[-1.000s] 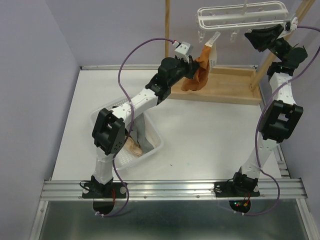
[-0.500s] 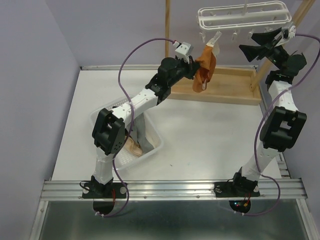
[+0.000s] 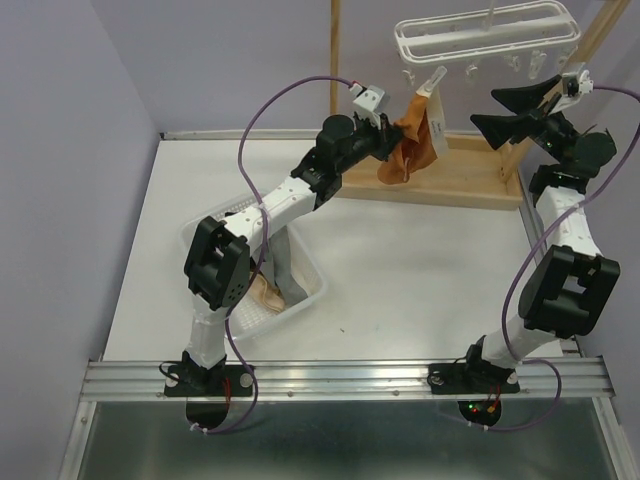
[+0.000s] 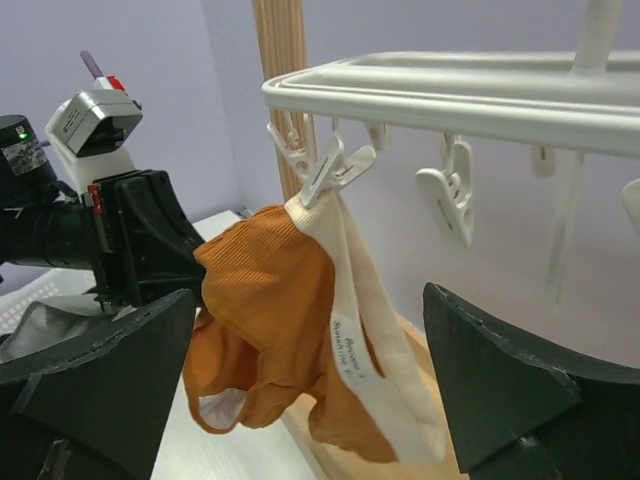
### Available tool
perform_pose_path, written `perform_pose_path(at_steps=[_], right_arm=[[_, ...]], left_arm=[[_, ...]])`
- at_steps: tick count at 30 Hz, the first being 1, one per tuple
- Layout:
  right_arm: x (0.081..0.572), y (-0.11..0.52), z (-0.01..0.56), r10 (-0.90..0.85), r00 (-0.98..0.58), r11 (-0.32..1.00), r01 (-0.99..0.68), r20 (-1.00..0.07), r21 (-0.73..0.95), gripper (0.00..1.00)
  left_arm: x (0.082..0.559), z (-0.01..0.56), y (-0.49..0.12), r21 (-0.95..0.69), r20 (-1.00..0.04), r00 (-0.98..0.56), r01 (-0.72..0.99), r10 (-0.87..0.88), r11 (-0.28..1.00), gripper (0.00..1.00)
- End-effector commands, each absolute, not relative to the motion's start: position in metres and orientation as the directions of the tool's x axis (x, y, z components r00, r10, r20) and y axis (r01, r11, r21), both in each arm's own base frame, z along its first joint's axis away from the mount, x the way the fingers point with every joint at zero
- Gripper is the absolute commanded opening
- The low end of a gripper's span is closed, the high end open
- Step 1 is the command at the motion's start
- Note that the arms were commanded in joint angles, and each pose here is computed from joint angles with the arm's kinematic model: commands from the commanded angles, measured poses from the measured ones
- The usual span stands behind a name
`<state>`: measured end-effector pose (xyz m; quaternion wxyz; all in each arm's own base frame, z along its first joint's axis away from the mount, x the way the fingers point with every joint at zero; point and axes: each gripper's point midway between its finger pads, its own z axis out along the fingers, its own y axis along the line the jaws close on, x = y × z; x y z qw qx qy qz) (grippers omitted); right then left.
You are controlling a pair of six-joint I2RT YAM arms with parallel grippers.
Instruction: Remove the underwear clipped to the hanger
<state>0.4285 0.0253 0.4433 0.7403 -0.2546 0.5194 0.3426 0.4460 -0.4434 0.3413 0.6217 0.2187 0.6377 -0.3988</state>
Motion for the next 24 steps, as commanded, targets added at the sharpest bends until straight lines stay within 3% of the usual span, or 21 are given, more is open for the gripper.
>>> perform_pose_path(at_steps=[1, 8, 14, 24], right_arm=[[0.416, 0.042, 0.440, 0.307, 0.144, 0.588, -0.806, -0.941, 0.069, 1.00], [0.413, 0.084, 0.449, 0.406, 0.053, 0.499, -0.849, -0.912, 0.173, 1.00], [0.431, 0.091, 0.466, 0.518, 0.071, 0.512, -0.824, -0.853, 0.242, 1.00], [0.454, 0.084, 0.468, 0.537, 0.096, 0.543, -0.800, -0.838, 0.256, 1.00]], left_arm=[[0.420, 0.403, -0.439, -0.194, -0.956, -0.039, 0.825, -0.289, 0.531, 0.00], [0.413, 0.404, -0.441, -0.193, -0.956, -0.041, 0.832, -0.290, 0.520, 0.00], [0.410, 0.408, -0.442, -0.197, -0.954, -0.040, 0.833, -0.298, 0.518, 0.00], [0.405, 0.416, -0.443, -0.191, -0.951, -0.029, 0.838, -0.308, 0.511, 0.00]])
